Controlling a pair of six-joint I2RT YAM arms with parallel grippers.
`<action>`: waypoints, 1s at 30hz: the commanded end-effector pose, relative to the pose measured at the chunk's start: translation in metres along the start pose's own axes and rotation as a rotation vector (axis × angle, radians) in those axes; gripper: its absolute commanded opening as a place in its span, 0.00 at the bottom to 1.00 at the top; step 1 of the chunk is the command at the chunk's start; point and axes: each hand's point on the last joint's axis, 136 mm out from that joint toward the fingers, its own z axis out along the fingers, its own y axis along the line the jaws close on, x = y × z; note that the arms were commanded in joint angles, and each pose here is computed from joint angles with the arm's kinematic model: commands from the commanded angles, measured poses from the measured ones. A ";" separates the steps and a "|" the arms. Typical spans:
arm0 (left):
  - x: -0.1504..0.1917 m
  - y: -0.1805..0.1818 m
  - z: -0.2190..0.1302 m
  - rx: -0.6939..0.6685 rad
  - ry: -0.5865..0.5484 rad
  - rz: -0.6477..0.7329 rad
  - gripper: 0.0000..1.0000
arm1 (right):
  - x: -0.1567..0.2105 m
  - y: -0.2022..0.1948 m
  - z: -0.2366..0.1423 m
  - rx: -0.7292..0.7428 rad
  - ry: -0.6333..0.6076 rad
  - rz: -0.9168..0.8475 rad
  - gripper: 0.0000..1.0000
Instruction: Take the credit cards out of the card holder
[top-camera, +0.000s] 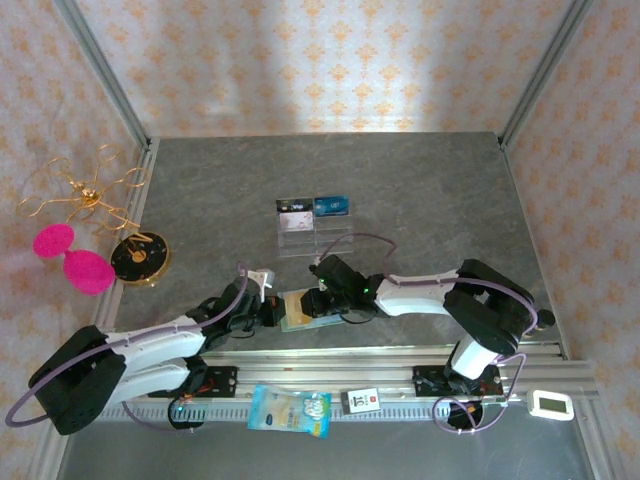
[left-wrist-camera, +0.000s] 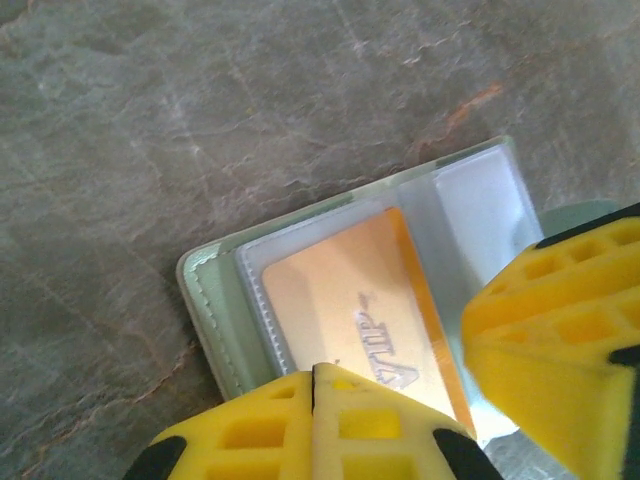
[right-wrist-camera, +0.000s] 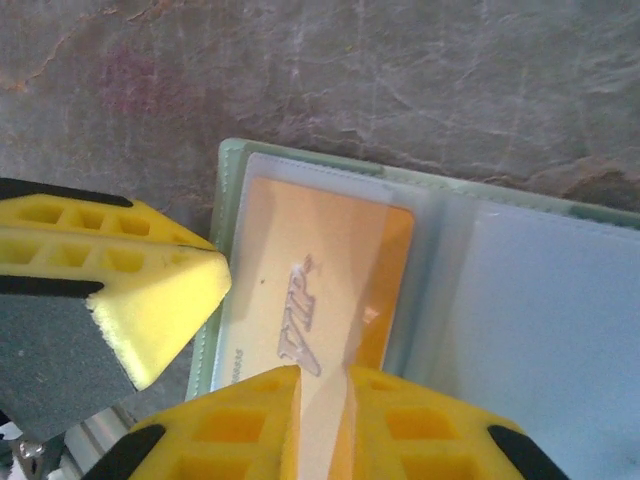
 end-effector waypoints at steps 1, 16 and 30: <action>-0.009 -0.001 0.002 -0.015 -0.023 0.021 0.00 | -0.006 -0.012 0.001 0.066 -0.021 0.030 0.19; 0.005 0.007 0.009 -0.033 0.042 0.026 0.00 | 0.001 -0.016 0.008 0.040 -0.007 0.070 0.00; -0.028 -0.030 -0.006 0.075 -0.069 0.057 0.00 | 0.003 -0.039 -0.013 0.111 -0.077 0.117 0.00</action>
